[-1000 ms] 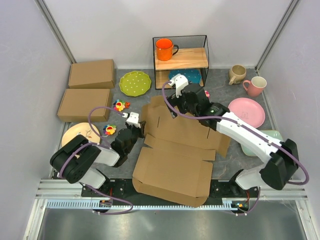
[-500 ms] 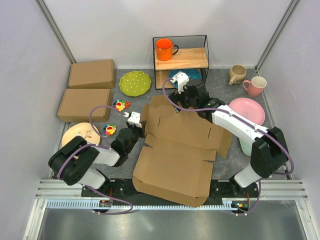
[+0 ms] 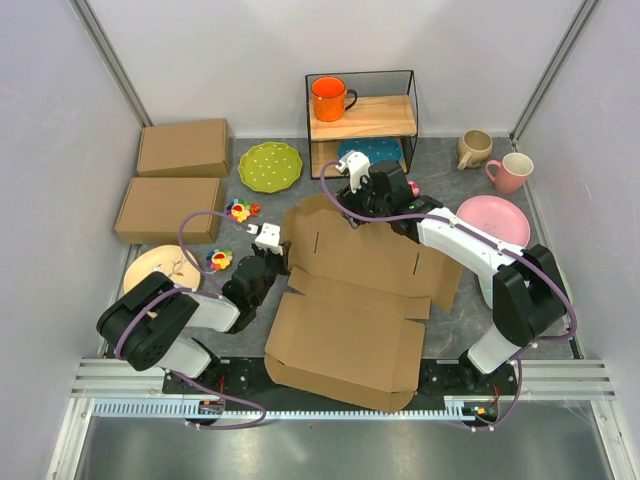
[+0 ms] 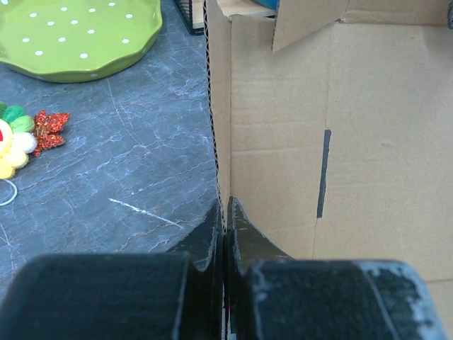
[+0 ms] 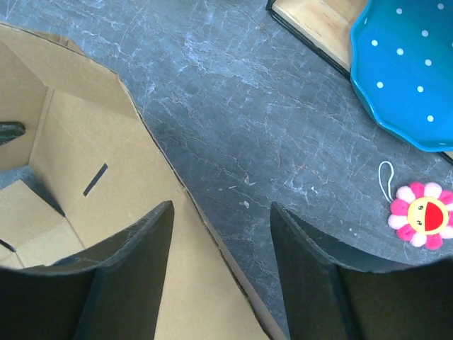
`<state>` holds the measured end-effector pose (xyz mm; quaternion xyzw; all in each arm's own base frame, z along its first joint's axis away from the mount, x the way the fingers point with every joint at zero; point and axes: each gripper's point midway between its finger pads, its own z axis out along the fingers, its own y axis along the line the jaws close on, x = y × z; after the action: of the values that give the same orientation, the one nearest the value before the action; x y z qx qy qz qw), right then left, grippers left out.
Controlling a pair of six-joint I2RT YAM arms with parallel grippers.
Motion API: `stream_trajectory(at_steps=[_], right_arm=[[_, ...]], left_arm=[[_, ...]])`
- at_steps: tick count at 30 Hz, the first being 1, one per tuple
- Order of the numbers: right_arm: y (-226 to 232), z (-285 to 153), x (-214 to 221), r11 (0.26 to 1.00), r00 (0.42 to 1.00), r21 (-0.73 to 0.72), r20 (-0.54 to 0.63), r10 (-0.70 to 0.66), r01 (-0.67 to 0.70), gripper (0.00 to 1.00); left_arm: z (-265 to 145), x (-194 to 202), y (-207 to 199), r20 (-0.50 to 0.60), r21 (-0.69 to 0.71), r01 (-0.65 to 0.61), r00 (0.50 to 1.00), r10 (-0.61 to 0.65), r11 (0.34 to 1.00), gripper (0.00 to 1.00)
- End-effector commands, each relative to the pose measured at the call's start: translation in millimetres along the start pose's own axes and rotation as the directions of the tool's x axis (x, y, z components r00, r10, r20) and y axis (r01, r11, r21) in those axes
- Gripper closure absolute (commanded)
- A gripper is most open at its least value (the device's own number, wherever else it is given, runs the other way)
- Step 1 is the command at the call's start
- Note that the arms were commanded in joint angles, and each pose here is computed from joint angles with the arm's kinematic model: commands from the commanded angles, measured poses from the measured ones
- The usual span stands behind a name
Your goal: Fold the paper box
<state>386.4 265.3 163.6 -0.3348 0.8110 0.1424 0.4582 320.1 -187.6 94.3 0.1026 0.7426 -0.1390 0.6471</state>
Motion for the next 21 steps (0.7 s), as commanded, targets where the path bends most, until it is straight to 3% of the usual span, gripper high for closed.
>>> stream_trajectory(at_steps=[1,5,10,13,15,20,21], right_arm=[[4,-2,-25,1.0,0.998,-0.029,0.07,-0.006,0.008,0.39],[0,-3,-17,1.0,0.998,-0.002,0.055,-0.016,0.016,0.53],[-6,-6,-12,0.999,0.998,0.034,0.05,-0.028,0.026,0.63],[-10,-7,-11,0.998,0.998,0.065,0.051,-0.028,0.024,0.77],[-15,-10,-9,0.995,0.998,0.099,0.058,-0.025,0.02,0.84],[-26,-24,0,0.973,0.996,0.23,0.074,-0.048,0.03,0.96],[-29,-32,-14,0.966,0.989,0.256,0.138,-0.061,0.024,0.98]], left_arm=[[7,-24,2,0.074,-0.03,-0.014,0.997,0.016,0.999,0.98],[6,-21,5,0.061,-0.042,-0.016,0.998,0.018,0.999,0.98],[9,-22,5,0.041,-0.056,-0.009,0.999,0.012,0.998,0.98],[12,-22,8,-0.004,-0.082,-0.02,1.0,0.02,0.996,0.94],[14,-26,9,-0.042,-0.098,-0.033,0.999,0.029,0.995,0.85],[9,-41,9,-0.068,-0.115,-0.014,0.998,0.006,0.993,0.2],[8,-53,8,-0.051,-0.116,0.002,0.999,-0.008,0.993,0.18]])
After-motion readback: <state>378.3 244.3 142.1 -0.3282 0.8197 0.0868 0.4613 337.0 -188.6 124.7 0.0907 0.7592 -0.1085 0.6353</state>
